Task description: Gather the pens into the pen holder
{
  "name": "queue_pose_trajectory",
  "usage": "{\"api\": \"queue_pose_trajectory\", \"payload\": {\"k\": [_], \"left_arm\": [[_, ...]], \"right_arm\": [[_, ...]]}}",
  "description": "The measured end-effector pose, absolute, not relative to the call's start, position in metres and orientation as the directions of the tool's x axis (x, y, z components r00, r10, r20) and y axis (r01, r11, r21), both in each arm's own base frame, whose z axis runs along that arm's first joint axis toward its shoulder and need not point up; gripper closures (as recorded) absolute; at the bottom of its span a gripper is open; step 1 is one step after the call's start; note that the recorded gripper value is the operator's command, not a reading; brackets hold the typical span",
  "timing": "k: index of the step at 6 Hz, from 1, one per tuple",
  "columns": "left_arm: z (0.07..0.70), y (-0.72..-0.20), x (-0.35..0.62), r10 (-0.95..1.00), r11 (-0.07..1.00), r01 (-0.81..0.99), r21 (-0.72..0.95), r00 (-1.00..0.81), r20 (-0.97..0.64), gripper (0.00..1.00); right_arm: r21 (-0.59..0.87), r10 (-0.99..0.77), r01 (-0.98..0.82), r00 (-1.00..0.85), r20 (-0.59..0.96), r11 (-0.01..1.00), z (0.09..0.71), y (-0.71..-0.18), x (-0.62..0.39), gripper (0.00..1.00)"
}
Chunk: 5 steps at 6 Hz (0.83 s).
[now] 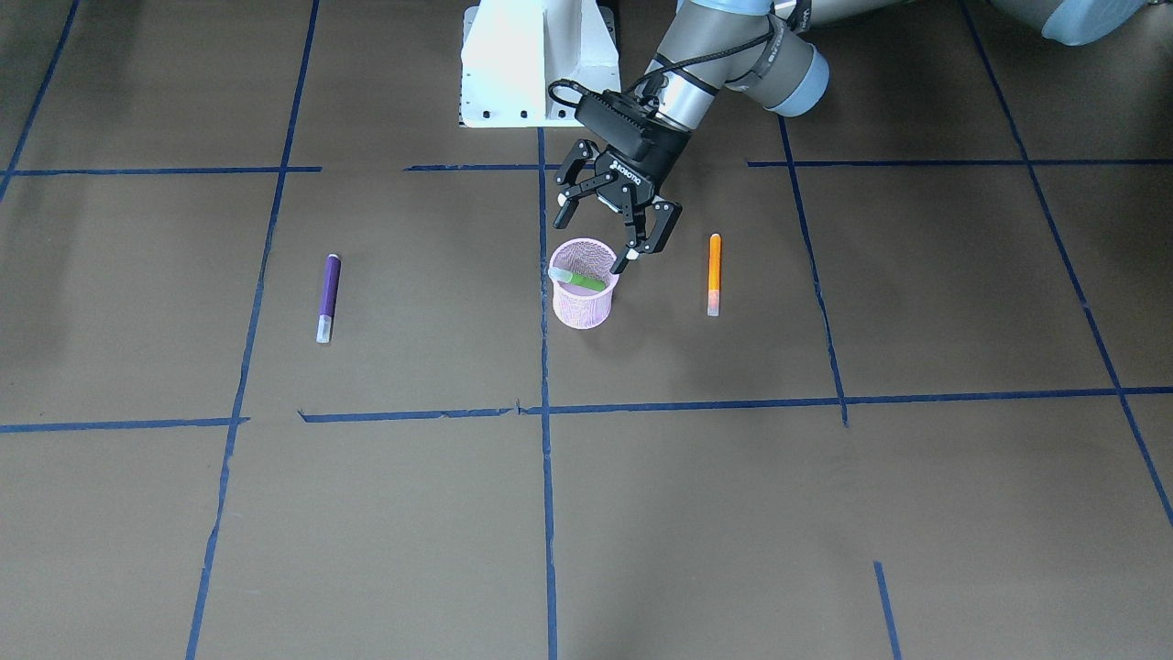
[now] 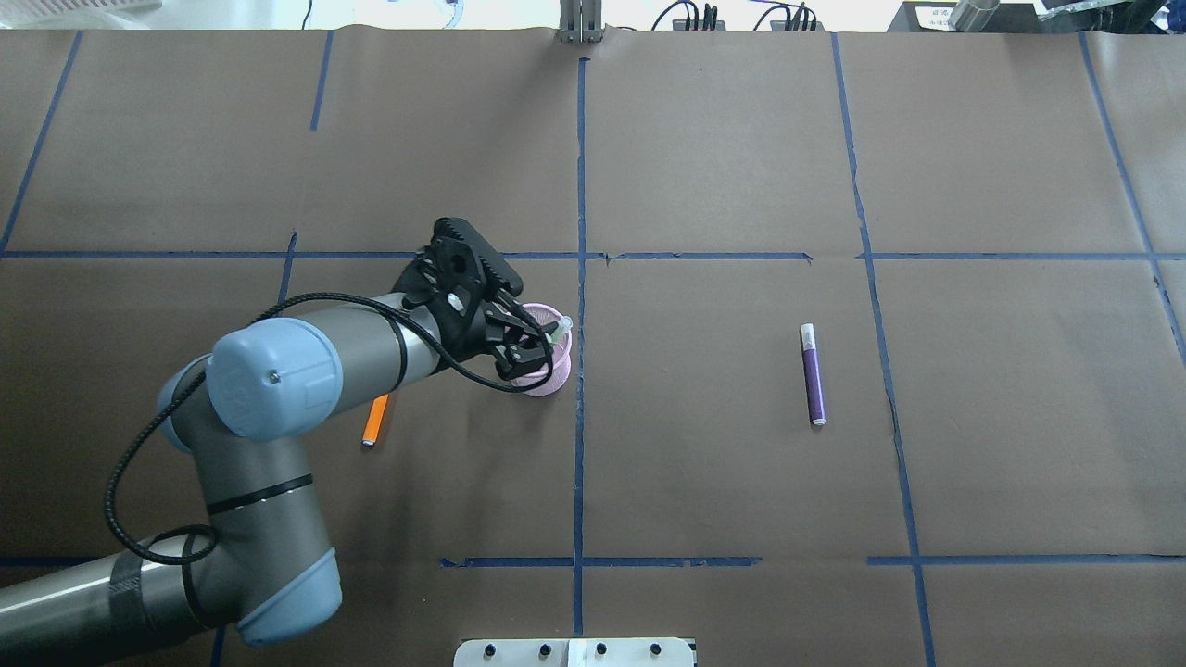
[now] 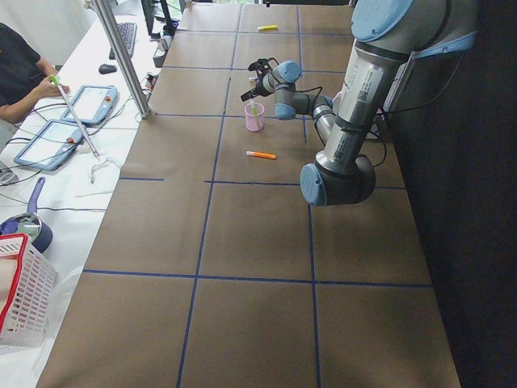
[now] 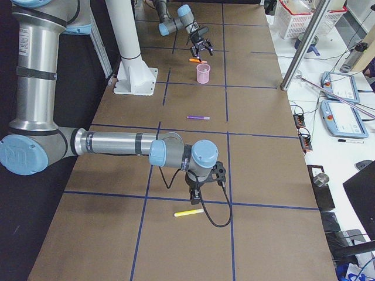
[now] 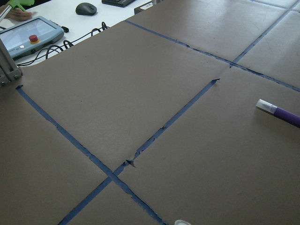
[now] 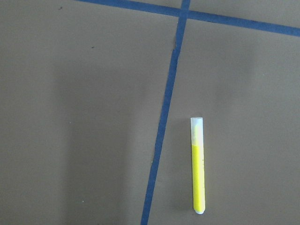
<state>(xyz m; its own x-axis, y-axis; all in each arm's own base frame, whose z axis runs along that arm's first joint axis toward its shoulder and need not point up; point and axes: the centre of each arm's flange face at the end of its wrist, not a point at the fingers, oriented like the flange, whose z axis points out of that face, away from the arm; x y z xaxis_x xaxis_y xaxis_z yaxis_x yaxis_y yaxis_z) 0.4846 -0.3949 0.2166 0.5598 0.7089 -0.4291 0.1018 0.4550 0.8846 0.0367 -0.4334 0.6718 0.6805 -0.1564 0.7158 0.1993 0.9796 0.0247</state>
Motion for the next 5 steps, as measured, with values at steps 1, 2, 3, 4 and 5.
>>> {"api": "queue_pose_trajectory", "payload": {"k": [1, 2, 3, 4, 5], "left_arm": [[0.245, -0.41, 0.467, 0.681, 0.47, 0.075, 0.879, 0.603, -0.415, 0.0], [0.271, -0.425, 0.448, 0.649, 0.49, 0.056, 0.87, 0.642, -0.407, 0.0], [0.297, -0.439, 0.43, 0.62, 0.52, 0.03, 0.854, 0.674, -0.401, 0.0], [0.326, -0.453, 0.406, 0.605, 0.573, -0.014, 0.82, 0.682, -0.411, 0.0], [0.354, -0.462, 0.38, 0.597, 0.631, -0.055, 0.774, 0.672, -0.439, 0.0]], "right_arm": [[-0.007, -0.135, 0.201, 0.682, 0.718, 0.98, 0.689, -0.444, 0.036, 0.01], [-0.043, -0.11, 0.203, 0.684, 0.721, 0.978, 0.708, -0.46, 0.035, 0.01], [-0.073, -0.091, 0.207, 0.685, 0.722, 0.976, 0.727, -0.475, 0.033, 0.02], [-0.067, -0.098, 0.211, 0.686, 0.721, 0.975, 0.753, -0.482, 0.03, 0.03], [-0.044, -0.116, 0.211, 0.688, 0.717, 0.976, 0.778, -0.484, 0.021, 0.07]]}}
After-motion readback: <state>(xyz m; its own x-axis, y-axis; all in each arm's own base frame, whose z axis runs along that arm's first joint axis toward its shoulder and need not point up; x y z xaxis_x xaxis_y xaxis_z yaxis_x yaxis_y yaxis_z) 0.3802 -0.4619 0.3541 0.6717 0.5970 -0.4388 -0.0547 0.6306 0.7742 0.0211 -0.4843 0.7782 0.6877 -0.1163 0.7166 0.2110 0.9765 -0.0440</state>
